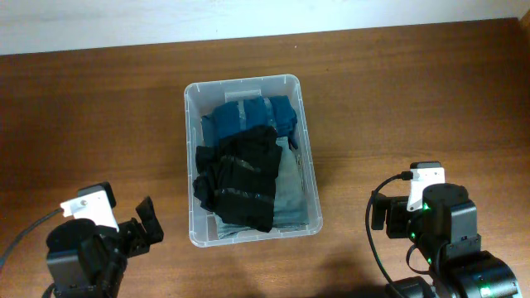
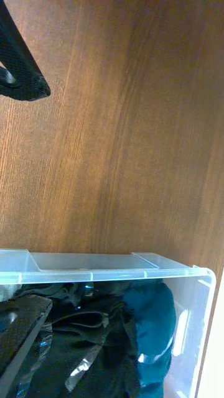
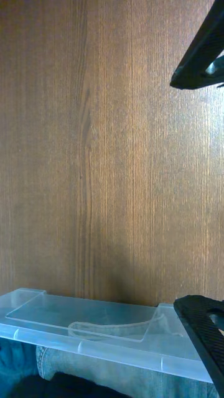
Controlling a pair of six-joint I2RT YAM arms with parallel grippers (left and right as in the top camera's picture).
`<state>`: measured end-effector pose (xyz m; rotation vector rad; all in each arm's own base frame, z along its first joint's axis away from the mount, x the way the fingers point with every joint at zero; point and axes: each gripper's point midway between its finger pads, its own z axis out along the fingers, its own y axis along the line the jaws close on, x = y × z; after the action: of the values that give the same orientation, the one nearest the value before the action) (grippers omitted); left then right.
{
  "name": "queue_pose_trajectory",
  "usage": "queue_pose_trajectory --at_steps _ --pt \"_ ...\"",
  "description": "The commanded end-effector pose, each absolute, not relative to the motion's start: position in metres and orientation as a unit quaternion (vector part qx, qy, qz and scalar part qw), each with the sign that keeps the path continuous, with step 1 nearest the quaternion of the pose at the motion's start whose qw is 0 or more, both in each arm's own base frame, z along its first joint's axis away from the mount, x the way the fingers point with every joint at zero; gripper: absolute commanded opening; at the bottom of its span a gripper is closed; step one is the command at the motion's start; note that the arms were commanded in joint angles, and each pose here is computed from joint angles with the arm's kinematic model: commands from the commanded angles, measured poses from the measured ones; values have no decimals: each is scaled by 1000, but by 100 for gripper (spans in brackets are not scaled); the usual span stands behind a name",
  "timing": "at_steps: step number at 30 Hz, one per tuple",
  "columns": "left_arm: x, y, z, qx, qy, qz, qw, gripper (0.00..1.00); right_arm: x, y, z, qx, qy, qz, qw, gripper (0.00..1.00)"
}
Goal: Pack container
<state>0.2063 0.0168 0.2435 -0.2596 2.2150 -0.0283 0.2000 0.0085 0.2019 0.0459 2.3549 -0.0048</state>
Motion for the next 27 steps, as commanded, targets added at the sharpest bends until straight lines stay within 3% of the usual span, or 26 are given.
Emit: queue_pose_trajectory --at_steps 1,9,19,27 --pt "206 15 241 -95 894 -12 438 99 197 5 204 22 920 -11 391 99" --pt "206 15 241 -95 894 -12 438 100 181 1 200 34 858 8 512 99" --pt "206 15 241 -95 894 -12 438 99 240 3 179 13 726 -17 688 98" --pt "206 15 241 -95 894 -12 438 99 246 3 160 11 729 -15 685 99"
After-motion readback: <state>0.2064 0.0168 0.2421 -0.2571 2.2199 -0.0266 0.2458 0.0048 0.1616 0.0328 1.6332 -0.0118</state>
